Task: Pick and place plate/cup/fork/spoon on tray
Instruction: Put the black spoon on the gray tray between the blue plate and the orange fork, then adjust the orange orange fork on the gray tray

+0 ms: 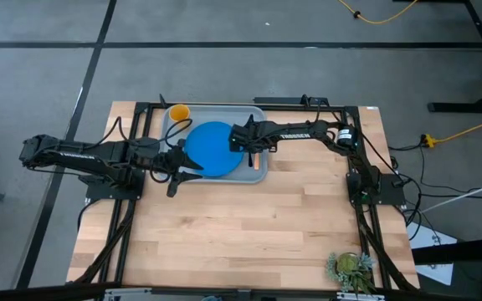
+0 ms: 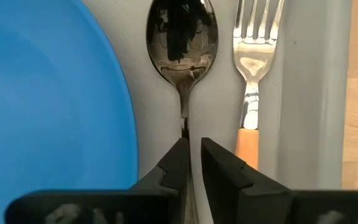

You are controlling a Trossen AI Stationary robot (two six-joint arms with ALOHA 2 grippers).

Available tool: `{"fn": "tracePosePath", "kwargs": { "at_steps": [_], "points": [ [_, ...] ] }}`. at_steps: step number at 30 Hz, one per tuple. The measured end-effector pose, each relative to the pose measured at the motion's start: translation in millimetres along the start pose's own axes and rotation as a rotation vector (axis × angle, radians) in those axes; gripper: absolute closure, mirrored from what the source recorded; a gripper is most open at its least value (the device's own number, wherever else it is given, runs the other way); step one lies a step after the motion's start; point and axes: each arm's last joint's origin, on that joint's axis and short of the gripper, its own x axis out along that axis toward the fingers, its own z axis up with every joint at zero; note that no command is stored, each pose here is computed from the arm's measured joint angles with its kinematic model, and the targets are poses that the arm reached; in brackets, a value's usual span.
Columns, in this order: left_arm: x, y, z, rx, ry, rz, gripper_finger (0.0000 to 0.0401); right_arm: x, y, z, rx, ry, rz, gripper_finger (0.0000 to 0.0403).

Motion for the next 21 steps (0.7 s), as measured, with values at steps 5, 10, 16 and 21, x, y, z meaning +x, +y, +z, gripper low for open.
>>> {"fn": "tracePosePath", "kwargs": {
  "at_steps": [5,10,16,21],
  "points": [
    [0,0,0,0.0,0.0,0.0,0.028,-1,0,-4,-0.063,0.001,-0.008,0.0354],
    [0,0,0,0.0,0.0,0.0,0.028,-15,8,-16,-0.137,-0.09,-0.021,0.0354],
    [0,0,0,0.0,0.0,0.0,0.028,-21,6,-32,-0.148,-0.029,-0.051,0.0354],
    [0,0,0,0.0,0.0,0.0,0.028,-25,5,-45,-0.127,0.008,-0.078,0.0354]
  ]
}}
